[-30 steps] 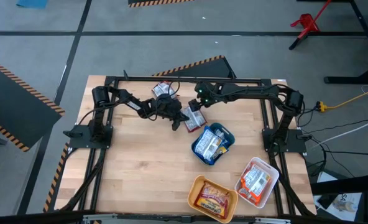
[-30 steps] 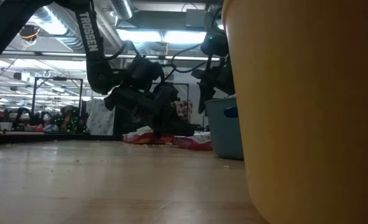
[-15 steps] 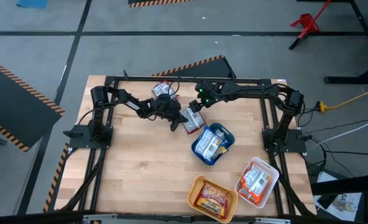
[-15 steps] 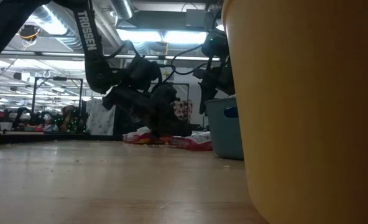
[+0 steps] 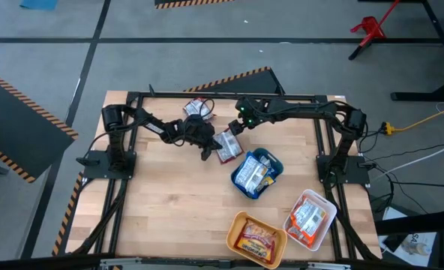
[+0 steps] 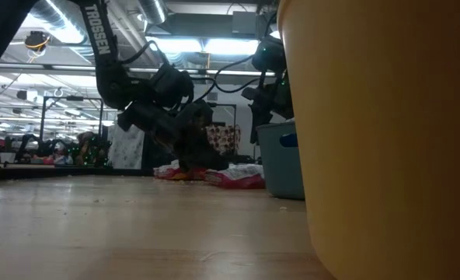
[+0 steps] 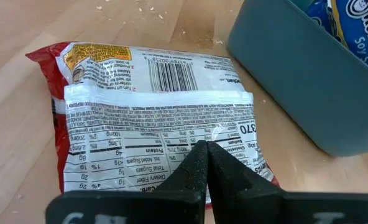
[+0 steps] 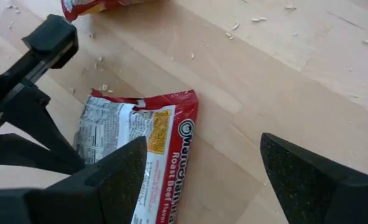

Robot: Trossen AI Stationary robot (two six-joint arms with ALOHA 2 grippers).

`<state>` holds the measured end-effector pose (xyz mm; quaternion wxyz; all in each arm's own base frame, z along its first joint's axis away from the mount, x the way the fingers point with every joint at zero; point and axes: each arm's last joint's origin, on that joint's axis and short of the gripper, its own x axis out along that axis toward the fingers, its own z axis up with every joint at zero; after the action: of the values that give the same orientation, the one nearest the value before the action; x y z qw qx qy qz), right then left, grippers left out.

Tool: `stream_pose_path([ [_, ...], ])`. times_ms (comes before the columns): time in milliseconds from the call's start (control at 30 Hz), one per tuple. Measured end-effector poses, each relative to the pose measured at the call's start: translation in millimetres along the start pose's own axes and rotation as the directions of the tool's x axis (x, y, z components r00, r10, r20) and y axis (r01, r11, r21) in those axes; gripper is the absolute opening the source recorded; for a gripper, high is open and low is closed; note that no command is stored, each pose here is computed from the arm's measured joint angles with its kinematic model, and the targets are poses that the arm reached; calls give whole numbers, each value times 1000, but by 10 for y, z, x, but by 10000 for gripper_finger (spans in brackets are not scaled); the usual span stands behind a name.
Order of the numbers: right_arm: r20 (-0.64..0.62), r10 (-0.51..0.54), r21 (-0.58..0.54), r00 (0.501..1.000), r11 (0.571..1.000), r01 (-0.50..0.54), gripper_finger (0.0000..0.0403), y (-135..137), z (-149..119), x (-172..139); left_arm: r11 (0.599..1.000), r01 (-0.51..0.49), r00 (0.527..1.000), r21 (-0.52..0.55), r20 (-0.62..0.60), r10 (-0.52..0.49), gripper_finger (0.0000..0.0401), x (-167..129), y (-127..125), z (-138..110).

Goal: Sort Maruchan noodles
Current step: Put the right red noodle pack into the yellow bin

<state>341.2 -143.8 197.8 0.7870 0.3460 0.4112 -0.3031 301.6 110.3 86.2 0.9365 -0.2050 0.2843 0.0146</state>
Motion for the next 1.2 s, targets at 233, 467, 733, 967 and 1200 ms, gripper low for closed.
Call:
stream_pose_path([
  [233,2,1,0,1000,1000,-1,298,1,1,0,1000,-4,1000,5,-6,4,0,-6,0,0],
  [467,10,-8,0,1000,1000,8,298,-1,5,0,1000,-4,1000,5,-6,5,0,-6,0,-1],
  [733,14,-15,0,1000,1000,15,298,-3,6,0,1000,-25,1000,10,-1,25,0,-69,-31,53],
  [967,29,-36,1,999,999,36,298,-10,10,0,993,-105,994,51,-4,105,0,-190,-70,127],
  [1200,30,-33,0,999,999,33,298,-7,12,1,995,-97,995,39,2,97,0,-190,-77,139],
])
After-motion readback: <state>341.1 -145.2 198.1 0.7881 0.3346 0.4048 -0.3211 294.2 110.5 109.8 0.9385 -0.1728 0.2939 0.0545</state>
